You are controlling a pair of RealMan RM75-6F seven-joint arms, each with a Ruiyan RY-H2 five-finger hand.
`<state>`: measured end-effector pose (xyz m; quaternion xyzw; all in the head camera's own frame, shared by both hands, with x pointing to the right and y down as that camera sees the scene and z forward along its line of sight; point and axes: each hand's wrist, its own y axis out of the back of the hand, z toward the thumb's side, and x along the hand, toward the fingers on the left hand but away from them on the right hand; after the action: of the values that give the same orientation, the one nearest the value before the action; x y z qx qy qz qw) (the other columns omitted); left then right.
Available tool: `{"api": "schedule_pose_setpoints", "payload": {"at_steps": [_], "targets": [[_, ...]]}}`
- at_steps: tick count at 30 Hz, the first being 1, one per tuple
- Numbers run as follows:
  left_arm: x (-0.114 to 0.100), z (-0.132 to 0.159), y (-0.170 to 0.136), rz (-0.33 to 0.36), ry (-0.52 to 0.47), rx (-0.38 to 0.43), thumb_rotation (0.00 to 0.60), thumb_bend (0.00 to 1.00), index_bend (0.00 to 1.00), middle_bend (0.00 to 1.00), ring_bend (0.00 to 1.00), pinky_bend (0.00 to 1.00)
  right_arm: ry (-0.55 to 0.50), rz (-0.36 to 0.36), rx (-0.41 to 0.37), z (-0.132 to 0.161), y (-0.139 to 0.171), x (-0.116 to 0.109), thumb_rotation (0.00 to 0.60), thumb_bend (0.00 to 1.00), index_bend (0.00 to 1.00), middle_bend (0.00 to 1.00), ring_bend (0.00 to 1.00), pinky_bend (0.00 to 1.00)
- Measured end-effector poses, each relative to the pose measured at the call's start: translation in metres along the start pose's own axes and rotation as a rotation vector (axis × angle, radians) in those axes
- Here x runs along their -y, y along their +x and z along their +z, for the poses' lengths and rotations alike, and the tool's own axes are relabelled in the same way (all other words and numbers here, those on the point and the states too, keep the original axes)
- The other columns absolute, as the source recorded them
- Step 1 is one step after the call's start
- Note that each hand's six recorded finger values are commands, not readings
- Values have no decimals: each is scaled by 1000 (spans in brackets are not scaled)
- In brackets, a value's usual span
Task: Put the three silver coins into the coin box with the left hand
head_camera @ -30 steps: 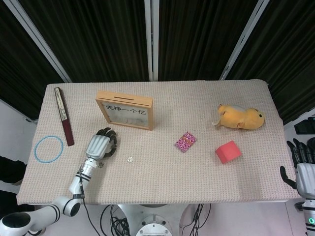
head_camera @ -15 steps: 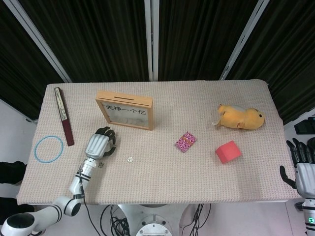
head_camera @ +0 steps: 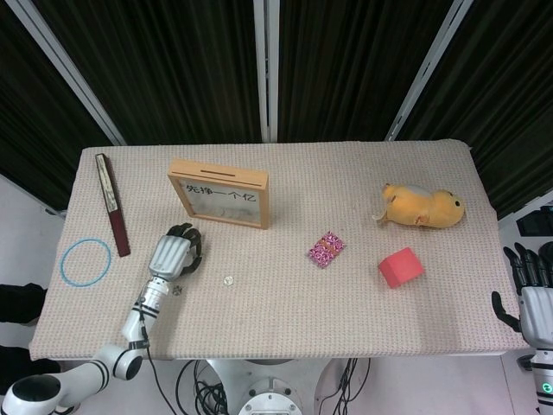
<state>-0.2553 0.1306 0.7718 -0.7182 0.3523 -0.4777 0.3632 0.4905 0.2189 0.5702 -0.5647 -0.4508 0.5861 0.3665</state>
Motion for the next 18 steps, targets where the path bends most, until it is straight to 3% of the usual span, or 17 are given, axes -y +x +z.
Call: {"api": "schedule_pose_setpoints", "payload": {"at_steps": [5, 11, 14, 18], "targets": [[-11, 5, -5, 25, -27, 17, 600, 435, 619, 321, 172, 244, -8, -11, -2, 0, 0, -2, 600, 388, 0, 0, 0, 0], [-39, 11, -25, 52, -50, 57, 600, 430, 619, 320, 172, 247, -3, -8, -7, 1, -3, -2, 600, 389, 0, 0, 0, 0], [-65, 13, -40, 70, -53, 78, 600, 430, 619, 321, 172, 247, 6, -3, -6, 1, -5, -1, 600, 389, 0, 0, 0, 0], [-121, 1, -58, 153, -33, 73, 600, 431, 624, 329, 172, 247, 6, -1, -8, 5, -7, -1, 600, 389, 0, 0, 0, 0]]}}
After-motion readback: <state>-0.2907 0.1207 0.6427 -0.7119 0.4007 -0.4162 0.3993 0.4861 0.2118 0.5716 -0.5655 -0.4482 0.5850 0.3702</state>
